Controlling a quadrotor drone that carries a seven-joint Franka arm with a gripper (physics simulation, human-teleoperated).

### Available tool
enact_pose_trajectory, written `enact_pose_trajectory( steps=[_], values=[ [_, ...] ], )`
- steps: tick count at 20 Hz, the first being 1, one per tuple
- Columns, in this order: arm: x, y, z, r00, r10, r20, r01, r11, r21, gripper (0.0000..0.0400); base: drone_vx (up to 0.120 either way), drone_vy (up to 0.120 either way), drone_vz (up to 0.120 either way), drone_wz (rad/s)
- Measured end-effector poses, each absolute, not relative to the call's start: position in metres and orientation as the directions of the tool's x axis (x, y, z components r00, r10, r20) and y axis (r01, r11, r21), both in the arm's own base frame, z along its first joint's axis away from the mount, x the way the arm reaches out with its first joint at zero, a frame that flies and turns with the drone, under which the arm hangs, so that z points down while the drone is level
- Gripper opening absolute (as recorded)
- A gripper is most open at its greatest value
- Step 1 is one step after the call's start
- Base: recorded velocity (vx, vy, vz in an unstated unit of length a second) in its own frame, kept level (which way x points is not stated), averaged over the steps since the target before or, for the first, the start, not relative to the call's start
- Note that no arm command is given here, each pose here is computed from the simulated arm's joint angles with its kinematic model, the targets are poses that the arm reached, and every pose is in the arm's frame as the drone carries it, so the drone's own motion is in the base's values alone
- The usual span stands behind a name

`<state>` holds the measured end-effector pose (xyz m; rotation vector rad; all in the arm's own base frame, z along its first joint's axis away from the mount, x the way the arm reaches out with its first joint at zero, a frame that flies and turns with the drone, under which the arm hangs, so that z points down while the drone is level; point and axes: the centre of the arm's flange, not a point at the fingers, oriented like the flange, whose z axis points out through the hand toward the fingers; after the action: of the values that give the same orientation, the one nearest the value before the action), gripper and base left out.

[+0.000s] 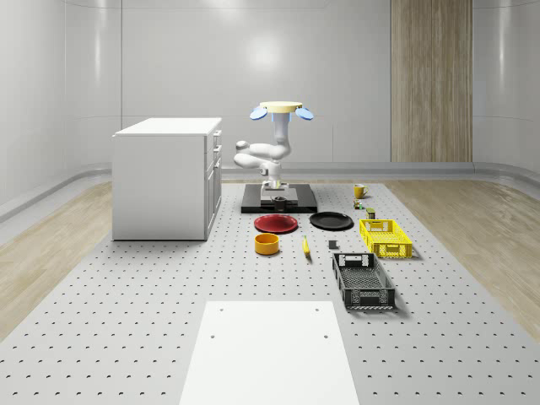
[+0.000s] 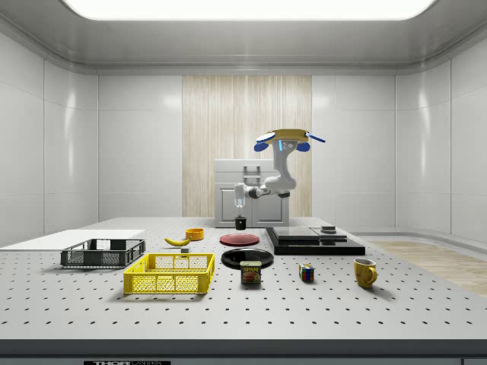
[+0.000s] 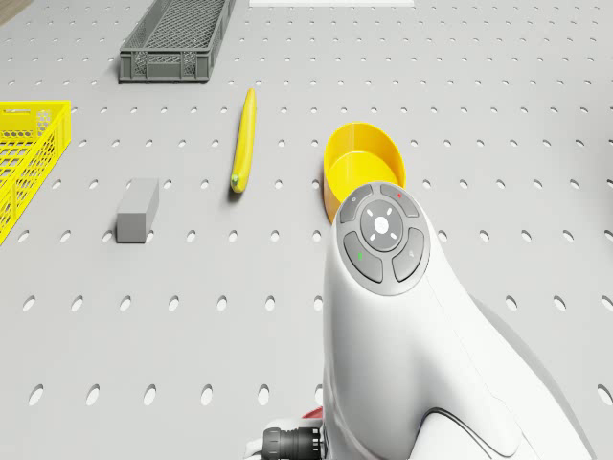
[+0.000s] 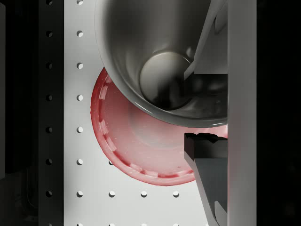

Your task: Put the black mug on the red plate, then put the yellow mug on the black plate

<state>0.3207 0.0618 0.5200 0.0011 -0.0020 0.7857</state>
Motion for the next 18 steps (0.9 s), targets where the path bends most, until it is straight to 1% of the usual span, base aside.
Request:
enact_pose_trajectory(
  steps=[6,16,17,18],
  values=[
    [0.3207,0.073,0.543,0.707,0.707,0.002,-0.707,0.707,0.000,0.0110,0.000,0.000,0.000,0.000],
    [0.3207,0.077,0.578,0.707,0.707,0.002,-0.707,0.707,0.000,0.0110,0.000,0.000,0.000,0.000],
    [0.3207,0.077,0.581,0.707,0.707,0.002,-0.707,0.707,0.000,0.0133,0.000,0.000,0.000,0.000],
    [0.3207,0.077,0.584,0.707,0.707,0.002,-0.707,0.707,0.000,0.0192,0.000,0.000,0.000,0.000]
  ],
)
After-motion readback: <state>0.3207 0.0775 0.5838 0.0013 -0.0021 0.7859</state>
